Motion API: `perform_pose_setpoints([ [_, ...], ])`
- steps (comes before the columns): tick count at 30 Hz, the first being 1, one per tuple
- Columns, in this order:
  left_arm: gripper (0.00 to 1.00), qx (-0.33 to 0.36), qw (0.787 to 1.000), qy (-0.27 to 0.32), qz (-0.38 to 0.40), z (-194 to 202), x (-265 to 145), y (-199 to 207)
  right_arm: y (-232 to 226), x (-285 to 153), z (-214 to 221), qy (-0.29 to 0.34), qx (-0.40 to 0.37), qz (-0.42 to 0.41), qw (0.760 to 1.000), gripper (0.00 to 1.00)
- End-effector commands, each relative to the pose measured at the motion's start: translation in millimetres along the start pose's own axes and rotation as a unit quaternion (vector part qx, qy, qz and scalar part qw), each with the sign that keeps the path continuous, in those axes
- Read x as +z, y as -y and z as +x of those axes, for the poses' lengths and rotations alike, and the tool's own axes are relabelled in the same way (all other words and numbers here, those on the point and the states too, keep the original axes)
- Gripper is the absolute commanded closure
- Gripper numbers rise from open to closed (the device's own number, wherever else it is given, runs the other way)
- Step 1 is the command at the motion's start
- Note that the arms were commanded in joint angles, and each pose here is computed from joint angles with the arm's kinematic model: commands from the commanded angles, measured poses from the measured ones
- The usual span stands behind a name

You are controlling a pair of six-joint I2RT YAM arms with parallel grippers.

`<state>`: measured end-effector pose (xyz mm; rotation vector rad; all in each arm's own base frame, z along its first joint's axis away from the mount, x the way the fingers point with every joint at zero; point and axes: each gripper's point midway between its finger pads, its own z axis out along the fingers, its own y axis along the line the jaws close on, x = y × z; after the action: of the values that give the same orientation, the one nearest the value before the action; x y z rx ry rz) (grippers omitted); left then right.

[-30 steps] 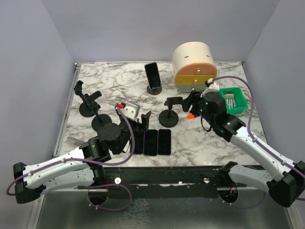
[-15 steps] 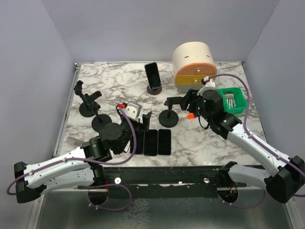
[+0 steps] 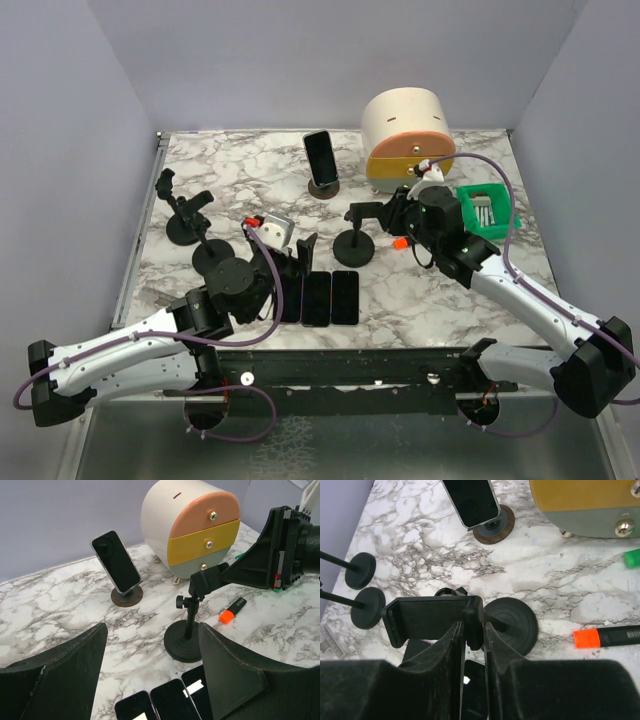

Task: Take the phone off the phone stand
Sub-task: Pick up the phone stand at the center of the board.

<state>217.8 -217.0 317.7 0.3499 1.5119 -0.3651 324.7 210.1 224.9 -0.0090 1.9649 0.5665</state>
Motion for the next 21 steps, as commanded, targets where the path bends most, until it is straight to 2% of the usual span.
perform_pose_setpoints([
  [1, 0.26, -0.008, 1.000, 0.007, -0.008, -3.0, -3.2, -5.9, -10.2, -1.7, -15.3, 0.014, -0.015, -0.022, 1.000, 0.83],
  [3, 0.26, -0.011, 1.000, 0.010, -0.009, -4.7, -4.3, -7.2, -14.8, -5.1, -22.9, 0.020, -0.020, -0.029, 0.999, 0.98],
  [4, 0.26, -0.013, 1.000, 0.011, -0.009, -5.4, -4.7, -7.3, -17.9, -7.1, -26.8, 0.022, -0.022, -0.035, 0.999, 0.99],
  [15, 0.26, -0.045, 0.997, 0.045, -0.049, -21.2, -17.8, -32.1, -83.0, -24.6, -77.2, 0.033, -0.056, -0.160, 0.985, 1.00],
  [21, 0.27, -0.064, 0.993, 0.071, -0.074, -32.6, -28.9, -50.2, -118.9, -21.0, -85.4, 0.023, -0.065, -0.220, 0.973, 1.00],
])
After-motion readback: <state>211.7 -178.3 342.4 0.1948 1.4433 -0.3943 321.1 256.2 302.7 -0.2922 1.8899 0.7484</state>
